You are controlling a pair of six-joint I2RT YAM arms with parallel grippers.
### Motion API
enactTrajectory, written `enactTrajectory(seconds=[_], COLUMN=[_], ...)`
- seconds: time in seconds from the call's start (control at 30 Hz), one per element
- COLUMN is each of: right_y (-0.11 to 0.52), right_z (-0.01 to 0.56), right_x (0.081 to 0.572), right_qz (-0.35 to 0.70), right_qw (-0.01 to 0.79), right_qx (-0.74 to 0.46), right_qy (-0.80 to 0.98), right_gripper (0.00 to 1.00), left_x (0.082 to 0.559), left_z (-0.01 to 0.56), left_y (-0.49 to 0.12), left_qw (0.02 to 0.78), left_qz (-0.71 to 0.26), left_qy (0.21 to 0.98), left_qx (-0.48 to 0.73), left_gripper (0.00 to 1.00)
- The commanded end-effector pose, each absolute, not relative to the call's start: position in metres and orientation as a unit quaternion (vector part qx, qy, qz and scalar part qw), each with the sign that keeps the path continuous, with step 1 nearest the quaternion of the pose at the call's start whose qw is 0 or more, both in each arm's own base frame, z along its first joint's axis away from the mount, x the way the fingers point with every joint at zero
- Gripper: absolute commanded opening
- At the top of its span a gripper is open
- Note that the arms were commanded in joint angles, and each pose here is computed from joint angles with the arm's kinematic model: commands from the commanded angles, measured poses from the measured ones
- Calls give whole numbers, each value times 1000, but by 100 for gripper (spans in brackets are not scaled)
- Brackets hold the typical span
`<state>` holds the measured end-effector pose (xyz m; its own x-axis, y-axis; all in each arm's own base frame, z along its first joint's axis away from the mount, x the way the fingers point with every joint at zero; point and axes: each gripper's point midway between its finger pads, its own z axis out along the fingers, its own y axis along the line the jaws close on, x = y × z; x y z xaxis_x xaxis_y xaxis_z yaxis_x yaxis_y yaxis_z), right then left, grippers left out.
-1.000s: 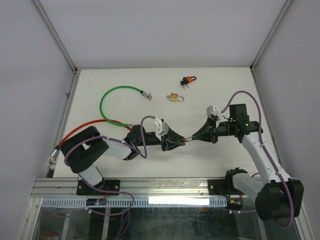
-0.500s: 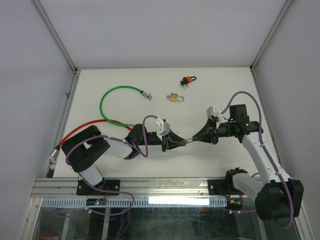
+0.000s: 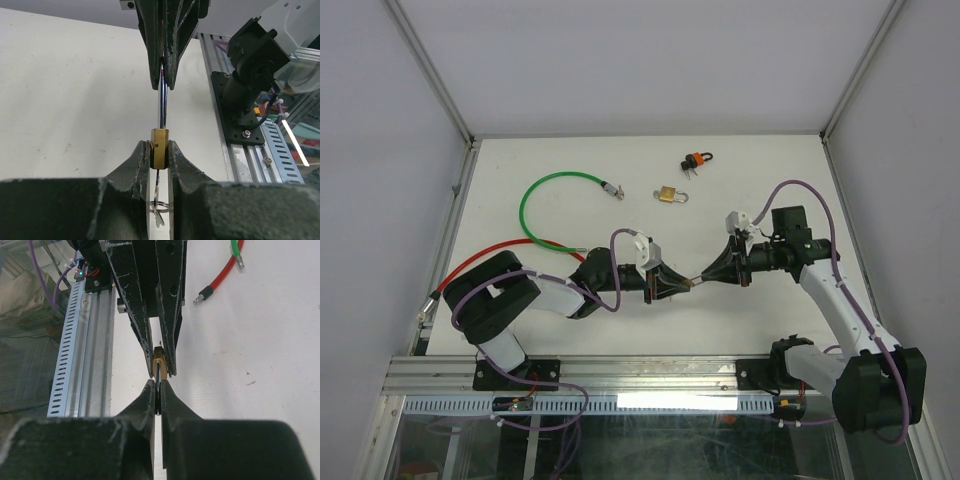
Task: Lock with the key
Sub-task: Lock the lock.
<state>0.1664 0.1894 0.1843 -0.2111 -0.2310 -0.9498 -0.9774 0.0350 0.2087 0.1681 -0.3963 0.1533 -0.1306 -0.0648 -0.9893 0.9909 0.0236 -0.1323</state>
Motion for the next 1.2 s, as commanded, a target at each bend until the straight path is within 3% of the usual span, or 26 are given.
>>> enactTrajectory(seconds=[0.0,0.23,0.43,0.77,1.17], right_y=[200,201,203,208,214], right_z=[194,192,190,179,162], right_x=[160,156,156,156,161], right_qz=[500,501,512,503,487], right_qw=[390,387,366,353,323], right_qx=[-519,-526,-514,-526,-528], right_qy=[573,569,583,589,616], right_gripper=[0,0,0,0,0], left_x=[163,151,173,174,198], left_z=[203,225,226,238,260], left_y=[-405,-386,-383,-396,-406], left_qw=[525,499,533,531,582], left_qz=[-567,-630,-602,-614,-595], left_qy=[456,413,432,415,393], left_qx=[442,429,410,411,392], left_gripper=[0,0,0,0,0])
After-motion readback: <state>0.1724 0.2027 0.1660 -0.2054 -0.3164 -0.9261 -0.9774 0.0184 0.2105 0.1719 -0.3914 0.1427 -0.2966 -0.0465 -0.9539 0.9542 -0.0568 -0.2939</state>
